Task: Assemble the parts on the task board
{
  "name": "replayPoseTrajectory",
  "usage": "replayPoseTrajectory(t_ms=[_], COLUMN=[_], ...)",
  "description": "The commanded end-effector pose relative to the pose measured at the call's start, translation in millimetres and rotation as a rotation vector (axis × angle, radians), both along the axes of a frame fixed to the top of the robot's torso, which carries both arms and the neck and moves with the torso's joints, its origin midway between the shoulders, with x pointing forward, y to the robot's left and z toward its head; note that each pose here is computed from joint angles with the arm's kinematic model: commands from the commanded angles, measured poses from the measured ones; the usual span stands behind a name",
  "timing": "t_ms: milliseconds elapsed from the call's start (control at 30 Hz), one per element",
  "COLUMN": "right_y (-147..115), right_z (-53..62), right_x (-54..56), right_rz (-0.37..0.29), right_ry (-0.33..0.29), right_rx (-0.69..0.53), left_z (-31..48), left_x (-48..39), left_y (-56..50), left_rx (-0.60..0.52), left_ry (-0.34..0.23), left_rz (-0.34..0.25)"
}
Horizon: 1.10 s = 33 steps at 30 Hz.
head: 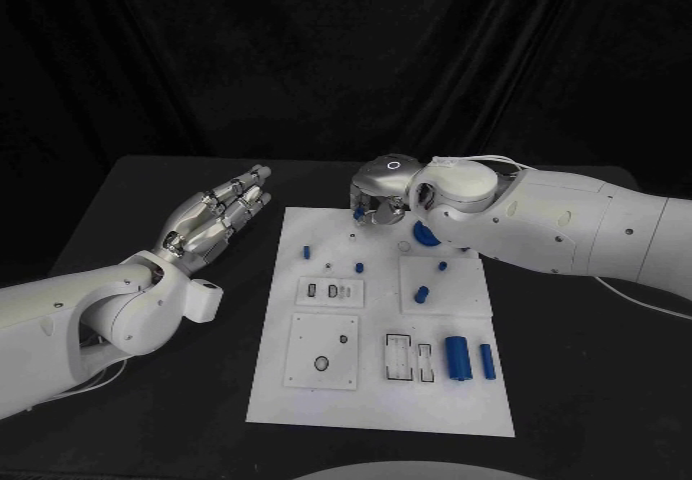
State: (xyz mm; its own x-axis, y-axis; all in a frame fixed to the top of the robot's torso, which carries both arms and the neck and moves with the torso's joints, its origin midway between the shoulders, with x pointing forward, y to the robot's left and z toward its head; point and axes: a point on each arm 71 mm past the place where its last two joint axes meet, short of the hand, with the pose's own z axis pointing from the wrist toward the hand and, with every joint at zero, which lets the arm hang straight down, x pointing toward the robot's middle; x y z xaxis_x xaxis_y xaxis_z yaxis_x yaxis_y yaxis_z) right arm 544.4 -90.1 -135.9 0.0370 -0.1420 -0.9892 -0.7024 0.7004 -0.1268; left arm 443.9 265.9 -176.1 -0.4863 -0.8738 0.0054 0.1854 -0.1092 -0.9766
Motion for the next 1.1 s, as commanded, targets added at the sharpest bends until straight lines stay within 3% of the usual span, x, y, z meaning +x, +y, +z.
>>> replayPoseTrajectory(t_ms=[33, 600, 1100], right_y=[-0.9, -5.3, -5.5], right_z=[-0.4, -4.0, -7.4], right_x=[0.1, -5.1, -1.2], right_rz=[-0.007, -0.014, -0.025], right_ry=[0.017, 0.045, 0.044], right_rx=[0.001, -0.006, -0.006], left_z=[10.2, 9.4, 7.6], left_x=[-1.8, -1.7, 1.5], left_y=[-0.2, -1.7, -0.6], left_rx=[-0.075, -0.076, -0.087], left_ry=[-0.111, -0.098, -0.075], left_rz=[-0.015, -0.027, -0.026])
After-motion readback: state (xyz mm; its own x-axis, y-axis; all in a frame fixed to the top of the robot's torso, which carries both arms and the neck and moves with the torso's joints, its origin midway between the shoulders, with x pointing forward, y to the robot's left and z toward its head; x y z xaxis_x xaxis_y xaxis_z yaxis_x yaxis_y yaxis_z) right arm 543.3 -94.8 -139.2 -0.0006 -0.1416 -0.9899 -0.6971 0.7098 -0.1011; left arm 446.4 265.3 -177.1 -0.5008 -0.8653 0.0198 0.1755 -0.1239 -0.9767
